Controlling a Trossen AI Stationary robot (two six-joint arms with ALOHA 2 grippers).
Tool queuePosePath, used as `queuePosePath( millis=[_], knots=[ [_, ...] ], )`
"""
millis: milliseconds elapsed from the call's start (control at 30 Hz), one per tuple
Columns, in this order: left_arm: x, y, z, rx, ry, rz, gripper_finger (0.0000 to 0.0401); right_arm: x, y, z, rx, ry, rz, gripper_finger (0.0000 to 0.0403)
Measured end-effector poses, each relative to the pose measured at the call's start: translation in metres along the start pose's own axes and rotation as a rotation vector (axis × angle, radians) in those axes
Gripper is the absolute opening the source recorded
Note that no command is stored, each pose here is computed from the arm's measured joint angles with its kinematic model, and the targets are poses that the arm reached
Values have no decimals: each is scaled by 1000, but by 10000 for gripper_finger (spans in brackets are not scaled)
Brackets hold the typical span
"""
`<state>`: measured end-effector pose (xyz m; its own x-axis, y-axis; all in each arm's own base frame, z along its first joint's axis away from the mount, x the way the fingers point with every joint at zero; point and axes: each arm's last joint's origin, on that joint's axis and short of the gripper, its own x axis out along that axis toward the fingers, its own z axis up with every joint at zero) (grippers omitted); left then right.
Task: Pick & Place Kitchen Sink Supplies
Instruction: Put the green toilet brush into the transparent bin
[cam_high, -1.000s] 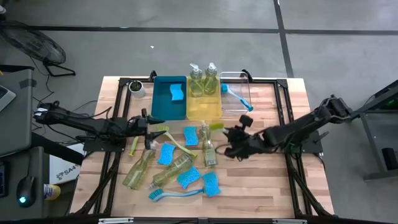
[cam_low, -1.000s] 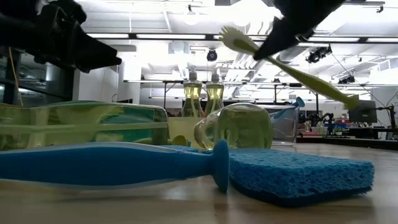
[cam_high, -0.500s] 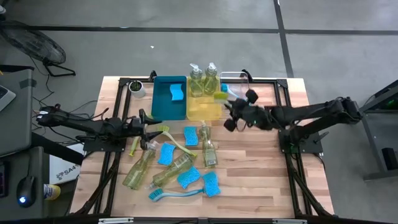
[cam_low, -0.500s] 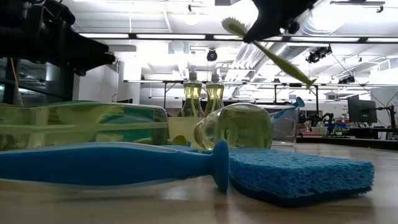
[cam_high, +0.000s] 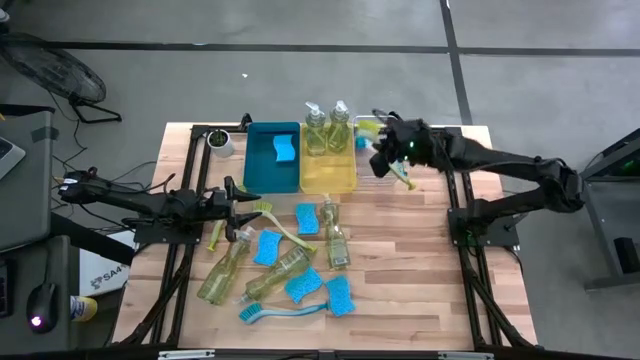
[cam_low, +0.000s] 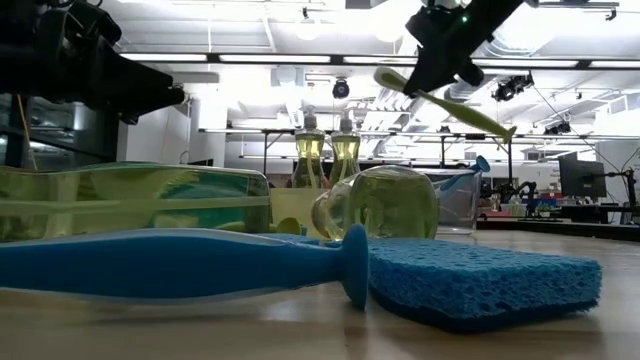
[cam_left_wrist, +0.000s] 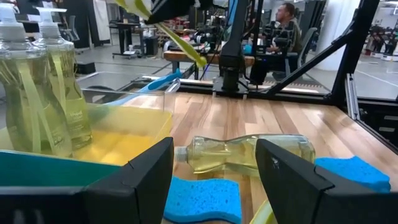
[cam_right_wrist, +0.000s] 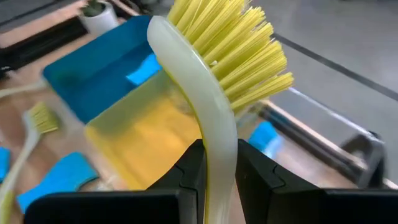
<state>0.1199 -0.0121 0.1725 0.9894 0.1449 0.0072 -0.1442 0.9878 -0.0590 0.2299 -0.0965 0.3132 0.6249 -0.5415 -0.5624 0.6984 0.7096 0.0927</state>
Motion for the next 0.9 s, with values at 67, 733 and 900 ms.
queuePosePath(
  millis=[67, 733, 900],
  knots=[
    [0, 0, 0, 0, 1, 0, 223, -3, -10, 10, 22, 15, -23, 54],
    [0, 0, 0, -31, -1, 0, 223, 70, -65, 53, 185, 497, -73, 54],
    [0, 0, 0, -51, -1, 0, 223, 100, -75, 59, 211, 609, -89, 54]
  ],
)
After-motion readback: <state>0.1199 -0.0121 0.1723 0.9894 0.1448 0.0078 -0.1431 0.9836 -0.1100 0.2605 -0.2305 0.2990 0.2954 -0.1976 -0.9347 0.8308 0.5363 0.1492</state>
